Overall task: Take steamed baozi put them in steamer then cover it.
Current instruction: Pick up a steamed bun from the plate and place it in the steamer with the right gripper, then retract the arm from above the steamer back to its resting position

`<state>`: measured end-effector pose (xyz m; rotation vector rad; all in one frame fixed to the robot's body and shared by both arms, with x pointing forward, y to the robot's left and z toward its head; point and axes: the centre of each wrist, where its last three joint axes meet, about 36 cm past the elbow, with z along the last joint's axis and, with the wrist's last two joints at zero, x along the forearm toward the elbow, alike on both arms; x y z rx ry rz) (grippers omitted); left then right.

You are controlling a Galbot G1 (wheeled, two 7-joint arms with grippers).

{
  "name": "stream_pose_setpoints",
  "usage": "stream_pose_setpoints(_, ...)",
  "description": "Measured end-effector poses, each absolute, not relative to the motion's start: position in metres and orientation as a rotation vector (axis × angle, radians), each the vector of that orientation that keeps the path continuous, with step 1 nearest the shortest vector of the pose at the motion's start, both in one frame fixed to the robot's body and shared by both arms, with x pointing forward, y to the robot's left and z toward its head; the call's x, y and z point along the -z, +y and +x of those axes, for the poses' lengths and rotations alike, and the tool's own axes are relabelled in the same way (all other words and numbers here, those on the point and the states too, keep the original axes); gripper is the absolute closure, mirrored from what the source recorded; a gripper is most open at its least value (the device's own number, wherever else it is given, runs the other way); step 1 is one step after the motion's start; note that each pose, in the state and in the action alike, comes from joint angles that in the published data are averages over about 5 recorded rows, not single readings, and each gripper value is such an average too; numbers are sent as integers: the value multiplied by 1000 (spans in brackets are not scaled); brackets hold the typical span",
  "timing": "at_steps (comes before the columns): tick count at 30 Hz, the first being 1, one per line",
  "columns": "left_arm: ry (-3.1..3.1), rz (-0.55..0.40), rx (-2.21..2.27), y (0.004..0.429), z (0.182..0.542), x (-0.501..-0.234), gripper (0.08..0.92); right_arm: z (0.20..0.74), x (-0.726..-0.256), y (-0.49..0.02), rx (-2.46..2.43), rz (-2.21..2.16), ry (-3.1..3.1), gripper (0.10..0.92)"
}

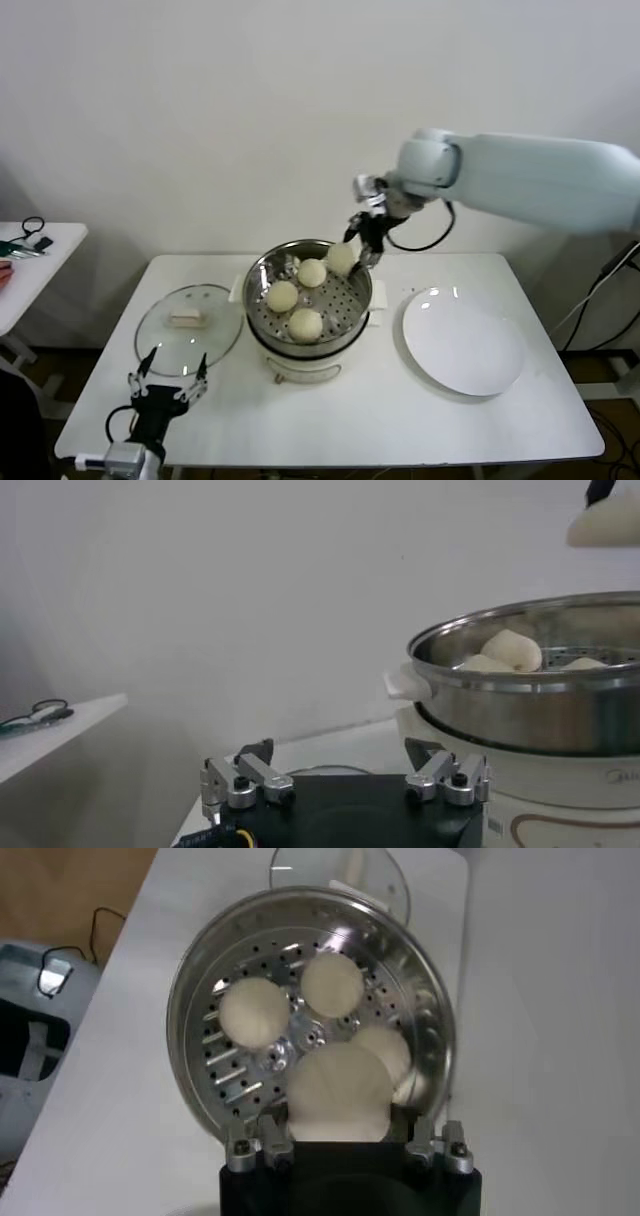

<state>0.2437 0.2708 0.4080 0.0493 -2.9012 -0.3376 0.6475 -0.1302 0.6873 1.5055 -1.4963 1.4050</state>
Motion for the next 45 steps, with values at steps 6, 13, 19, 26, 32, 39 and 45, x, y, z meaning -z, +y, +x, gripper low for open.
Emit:
stream_pose_setpoints(6, -2901, 56, 335, 272, 243, -408, 177, 652, -652, -111, -1425, 1488, -1442, 344)
stream_pose_setpoints(13, -2899, 51, 330, 272, 246, -408, 177, 657, -619, -104, -1447, 1459, -1401, 344)
stream_pose_setpoints(19, -2898, 50, 328, 272, 249, -407, 177, 659, -605, -102, -1470, 1443, -1375, 344)
stream_pose_setpoints(26, -2896, 45, 327, 272, 251, -406, 177, 658, -591, -99, -1481, 1445, -1349, 343)
stream_pose_setpoints(32, -2894, 47, 330, 273, 251, -408, 177, 658, -589, -97, -1488, 1445, -1355, 276)
stream_pose_setpoints(39, -2890, 57, 329, 274, 252, -413, 177, 663, -610, -105, -1479, 1467, -1383, 201)
stream_pose_setpoints(45, -2888, 63, 318, 273, 251, -418, 177, 671, -651, -128, -1416, 1467, -1500, 199)
